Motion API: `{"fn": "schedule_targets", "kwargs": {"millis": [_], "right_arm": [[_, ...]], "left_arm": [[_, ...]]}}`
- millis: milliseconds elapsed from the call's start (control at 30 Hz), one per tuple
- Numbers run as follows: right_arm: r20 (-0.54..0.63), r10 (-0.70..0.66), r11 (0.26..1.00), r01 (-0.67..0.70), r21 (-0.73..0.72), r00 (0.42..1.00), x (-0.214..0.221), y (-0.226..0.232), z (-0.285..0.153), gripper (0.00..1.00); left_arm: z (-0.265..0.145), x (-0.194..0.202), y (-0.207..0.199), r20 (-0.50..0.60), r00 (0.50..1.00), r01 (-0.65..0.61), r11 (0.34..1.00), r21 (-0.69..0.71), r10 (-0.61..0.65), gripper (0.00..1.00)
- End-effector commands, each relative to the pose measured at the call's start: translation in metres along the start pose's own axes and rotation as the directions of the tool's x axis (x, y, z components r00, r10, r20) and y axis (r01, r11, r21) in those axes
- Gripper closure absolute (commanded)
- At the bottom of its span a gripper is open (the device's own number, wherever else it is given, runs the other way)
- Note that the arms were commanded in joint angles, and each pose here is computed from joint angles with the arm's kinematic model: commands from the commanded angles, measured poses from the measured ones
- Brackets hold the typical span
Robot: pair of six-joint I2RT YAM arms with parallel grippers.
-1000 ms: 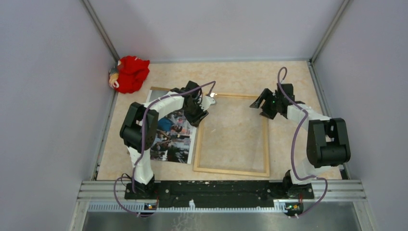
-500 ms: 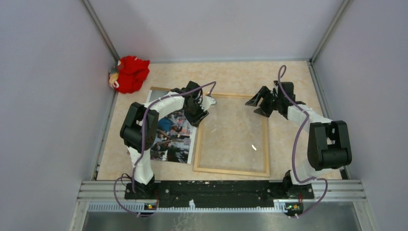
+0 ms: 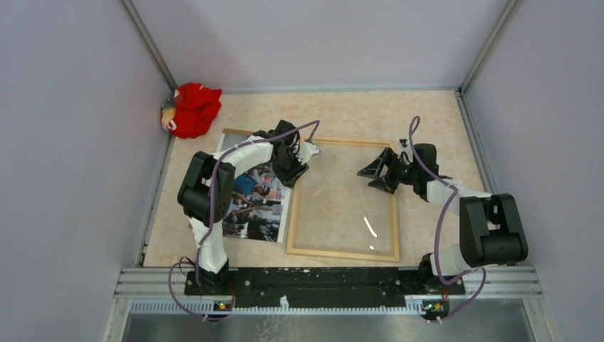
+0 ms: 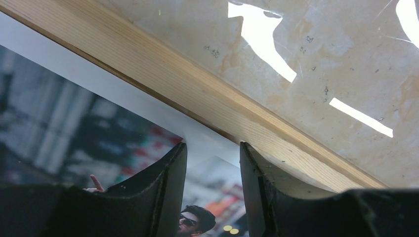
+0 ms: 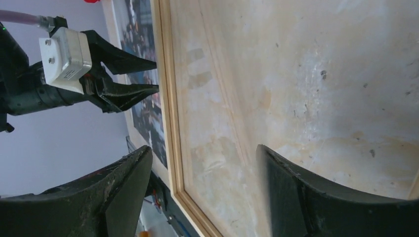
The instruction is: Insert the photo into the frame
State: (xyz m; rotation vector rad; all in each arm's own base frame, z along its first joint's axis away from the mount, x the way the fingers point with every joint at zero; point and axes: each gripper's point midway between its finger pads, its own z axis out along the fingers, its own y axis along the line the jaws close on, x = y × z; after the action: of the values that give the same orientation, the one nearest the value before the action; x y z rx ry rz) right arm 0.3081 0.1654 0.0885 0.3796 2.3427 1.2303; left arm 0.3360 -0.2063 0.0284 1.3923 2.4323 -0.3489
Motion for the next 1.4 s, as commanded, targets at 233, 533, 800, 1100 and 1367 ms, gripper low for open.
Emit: {"fn": "schedule_targets", "kwargs": {"millis": [233,533,800,1100,1367], "right_arm": [[0.029,-0.053,0.986,0.057,-0.154,0.998,0.003,0.041,-0.019,0.51],[0.030,-0.168,0.980,0.170,-0.102,0.985,-0.043,0.091,-0.033,1.00],[0.003,-0.226,0.969,0.225,-0.105,0.974,-0.061,0.122,-0.046,1.00],[0.059,-0.332,0.926,0.337,-0.172,0.942,-0.078,0.183,-0.079,1.00],[0.049,-0.313,0.883,0.310,-0.353,0.948,-0.066,0.243,-0.114,1.00]], "left_arm": [[-0.007,-0.012,-0.006,0.049,0.998,0.039,0.997,0.061,-0.042,0.50],[-0.070,-0.033,0.035,0.165,0.978,0.120,0.990,0.075,-0.131,0.42],[-0.064,-0.021,0.034,0.147,0.978,0.135,0.987,0.083,-0.146,0.39],[-0.110,-0.059,0.039,0.256,0.963,0.078,0.995,0.056,-0.089,0.21],[-0.122,-0.058,0.035,0.295,0.949,0.086,0.991,0.106,-0.114,0.17]]}}
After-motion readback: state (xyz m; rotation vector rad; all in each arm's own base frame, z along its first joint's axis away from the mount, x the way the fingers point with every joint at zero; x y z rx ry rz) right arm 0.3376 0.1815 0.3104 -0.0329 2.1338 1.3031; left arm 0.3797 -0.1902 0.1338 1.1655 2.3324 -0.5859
